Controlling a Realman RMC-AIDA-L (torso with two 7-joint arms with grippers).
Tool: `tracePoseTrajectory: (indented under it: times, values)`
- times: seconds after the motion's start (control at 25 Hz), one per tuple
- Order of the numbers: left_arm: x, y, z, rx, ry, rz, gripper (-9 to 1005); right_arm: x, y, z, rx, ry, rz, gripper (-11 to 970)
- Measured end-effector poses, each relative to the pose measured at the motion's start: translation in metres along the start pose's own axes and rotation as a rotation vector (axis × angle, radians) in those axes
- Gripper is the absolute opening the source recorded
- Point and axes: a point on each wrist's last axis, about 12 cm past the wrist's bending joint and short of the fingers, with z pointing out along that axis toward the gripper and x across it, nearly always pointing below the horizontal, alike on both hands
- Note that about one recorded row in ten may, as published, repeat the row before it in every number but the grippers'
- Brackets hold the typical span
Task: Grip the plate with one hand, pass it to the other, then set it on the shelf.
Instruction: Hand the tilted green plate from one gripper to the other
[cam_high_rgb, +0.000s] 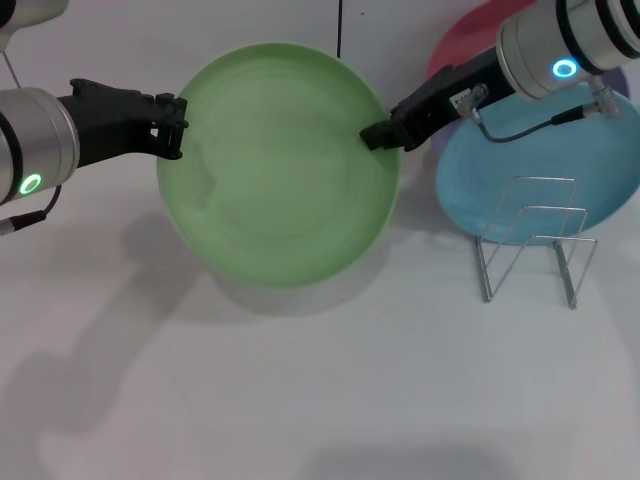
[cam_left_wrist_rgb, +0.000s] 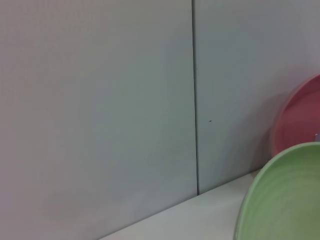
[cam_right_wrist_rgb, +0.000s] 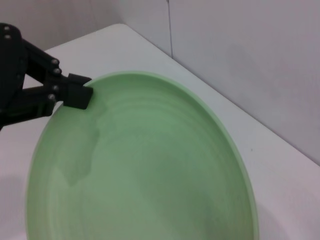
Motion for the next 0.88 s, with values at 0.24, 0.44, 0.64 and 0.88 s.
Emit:
tracePoseTrajectory:
  times: [0.24,0.44,0.64,0.88]
  values:
    - [0.0,0.0,0.0,-0.001,0.002,0.0,32,-0.001,0.001,-0.001,0.001,-0.003,-0.006,88]
    - [0.0,0.0,0.0,-0.001,0.002,-0.001,39,-0.002,0.001,-0.001,0.002,-0.005,-0.008,78]
    - [-0.001,-0.006,0.002,0.023,0.015,0.034,45,-0.002,0.0,-0.002,0.002,-0.012,-0.003,67]
    - [-0.003,-0.013,0.003,0.061,0.008,0.074,120,-0.002,-0.001,-0.002,0.009,-0.021,0.004,55]
